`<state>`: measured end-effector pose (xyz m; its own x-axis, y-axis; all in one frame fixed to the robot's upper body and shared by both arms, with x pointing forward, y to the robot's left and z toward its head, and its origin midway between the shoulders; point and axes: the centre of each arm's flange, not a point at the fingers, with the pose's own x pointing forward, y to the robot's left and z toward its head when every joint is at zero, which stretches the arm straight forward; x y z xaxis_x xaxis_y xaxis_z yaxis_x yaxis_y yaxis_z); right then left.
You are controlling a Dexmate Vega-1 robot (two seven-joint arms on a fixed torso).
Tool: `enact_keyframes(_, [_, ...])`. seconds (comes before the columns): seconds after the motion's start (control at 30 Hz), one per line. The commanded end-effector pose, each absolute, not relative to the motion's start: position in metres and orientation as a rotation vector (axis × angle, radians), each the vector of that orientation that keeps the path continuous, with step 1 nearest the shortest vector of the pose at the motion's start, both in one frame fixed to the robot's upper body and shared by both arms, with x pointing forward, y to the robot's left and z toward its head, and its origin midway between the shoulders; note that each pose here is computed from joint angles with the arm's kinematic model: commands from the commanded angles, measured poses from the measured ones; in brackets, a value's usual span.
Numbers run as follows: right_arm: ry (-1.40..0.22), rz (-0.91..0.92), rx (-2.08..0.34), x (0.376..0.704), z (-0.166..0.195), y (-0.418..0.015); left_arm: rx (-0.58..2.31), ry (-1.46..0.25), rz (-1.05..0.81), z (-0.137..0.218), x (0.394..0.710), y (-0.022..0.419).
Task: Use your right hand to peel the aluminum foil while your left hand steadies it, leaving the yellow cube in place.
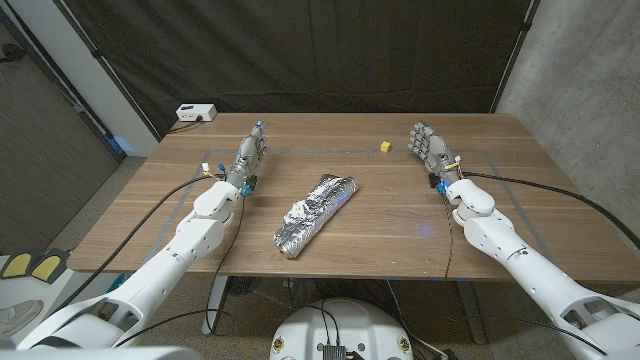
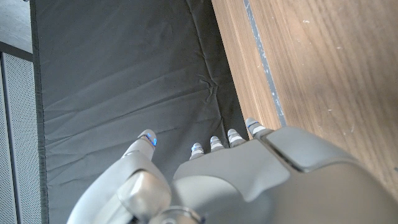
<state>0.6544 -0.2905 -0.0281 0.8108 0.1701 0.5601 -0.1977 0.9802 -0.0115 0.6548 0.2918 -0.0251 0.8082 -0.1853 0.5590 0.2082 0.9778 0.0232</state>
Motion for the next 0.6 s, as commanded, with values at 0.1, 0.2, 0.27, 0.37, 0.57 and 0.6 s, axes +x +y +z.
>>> enact_keyframes(0.1, [-0.604,0.177,0.045,0.6541,-0.0254,-0.2891,-0.035,-0.598,-0.219,-0.0217,0.6573,0.2927])
enact_keyframes(0.2, [-0.605,0.176,0.046,0.6537,-0.0250,-0.2891,-0.035,-0.593,-0.223,-0.0226,0.6571,0.2934])
enact_keyframes(0.27, [-0.604,0.177,0.046,0.6537,-0.0250,-0.2891,-0.036,-0.591,-0.222,-0.0235,0.6567,0.2937])
enact_keyframes(0.37, [-0.603,0.178,0.046,0.6536,-0.0254,-0.2885,-0.031,-0.591,-0.224,-0.0240,0.6561,0.2941])
enact_keyframes(0.57, [-0.602,0.181,0.047,0.6536,-0.0269,-0.2872,-0.024,-0.601,-0.220,-0.0215,0.6538,0.2947])
enact_keyframes(0.6, [-0.602,0.181,0.048,0.6536,-0.0272,-0.2871,-0.020,-0.602,-0.219,-0.0210,0.6533,0.2948])
